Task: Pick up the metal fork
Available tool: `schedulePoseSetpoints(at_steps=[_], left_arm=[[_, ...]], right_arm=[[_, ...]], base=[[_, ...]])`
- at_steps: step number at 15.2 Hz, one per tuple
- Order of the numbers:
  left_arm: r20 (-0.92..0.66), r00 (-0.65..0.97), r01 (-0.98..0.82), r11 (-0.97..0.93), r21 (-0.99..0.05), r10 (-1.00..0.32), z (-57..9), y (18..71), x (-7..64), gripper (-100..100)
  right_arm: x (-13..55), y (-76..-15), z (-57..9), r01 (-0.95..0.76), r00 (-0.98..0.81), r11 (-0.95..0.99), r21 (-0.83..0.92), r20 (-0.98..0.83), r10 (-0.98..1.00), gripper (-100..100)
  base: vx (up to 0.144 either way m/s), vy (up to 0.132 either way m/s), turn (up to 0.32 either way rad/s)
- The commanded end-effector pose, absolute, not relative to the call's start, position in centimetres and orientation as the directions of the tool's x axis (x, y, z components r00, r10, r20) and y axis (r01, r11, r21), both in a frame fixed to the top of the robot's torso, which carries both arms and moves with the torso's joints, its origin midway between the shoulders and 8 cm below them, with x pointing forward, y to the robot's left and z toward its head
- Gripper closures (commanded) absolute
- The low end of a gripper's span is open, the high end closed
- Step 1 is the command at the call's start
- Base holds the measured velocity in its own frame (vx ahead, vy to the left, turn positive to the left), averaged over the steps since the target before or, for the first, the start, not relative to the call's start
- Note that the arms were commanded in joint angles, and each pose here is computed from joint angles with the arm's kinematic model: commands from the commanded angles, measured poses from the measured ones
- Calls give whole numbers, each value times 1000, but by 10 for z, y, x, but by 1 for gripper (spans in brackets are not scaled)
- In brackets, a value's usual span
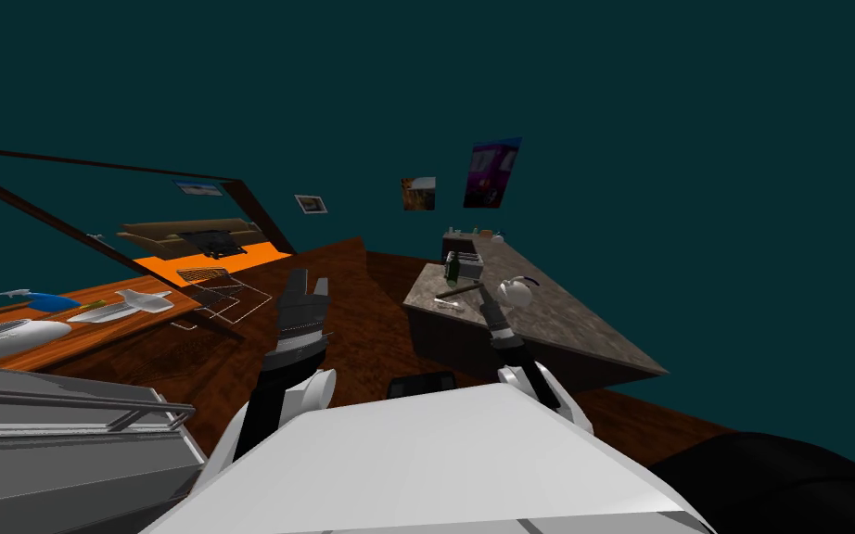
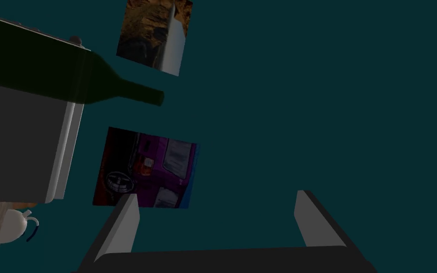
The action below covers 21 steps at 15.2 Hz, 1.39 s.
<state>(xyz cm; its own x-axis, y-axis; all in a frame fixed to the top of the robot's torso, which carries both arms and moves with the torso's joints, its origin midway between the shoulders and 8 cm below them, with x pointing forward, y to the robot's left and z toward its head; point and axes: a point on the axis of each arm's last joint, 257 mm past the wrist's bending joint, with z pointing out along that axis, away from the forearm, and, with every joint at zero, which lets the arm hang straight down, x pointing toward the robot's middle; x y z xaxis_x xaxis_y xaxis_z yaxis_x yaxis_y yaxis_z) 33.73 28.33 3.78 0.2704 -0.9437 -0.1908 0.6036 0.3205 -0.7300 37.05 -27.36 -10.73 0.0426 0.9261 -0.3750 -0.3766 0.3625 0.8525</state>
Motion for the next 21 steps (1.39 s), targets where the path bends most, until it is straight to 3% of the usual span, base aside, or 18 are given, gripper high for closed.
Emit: schedulePoseSetpoints(at_steps=[1, 21], left_arm=[[-191, 270, 604, 321, -730, -944, 38, 283, 337, 0], [-191, 270, 604, 321, -730, -944, 38, 283, 337, 0]], right_arm=[[371, -273, -113, -370, 26, 387, 845, -407, 913, -100], [342, -336, -241, -242, -252, 763, 599, -798, 547, -100]], base=[[15, 45, 0], [19, 71, 25]])
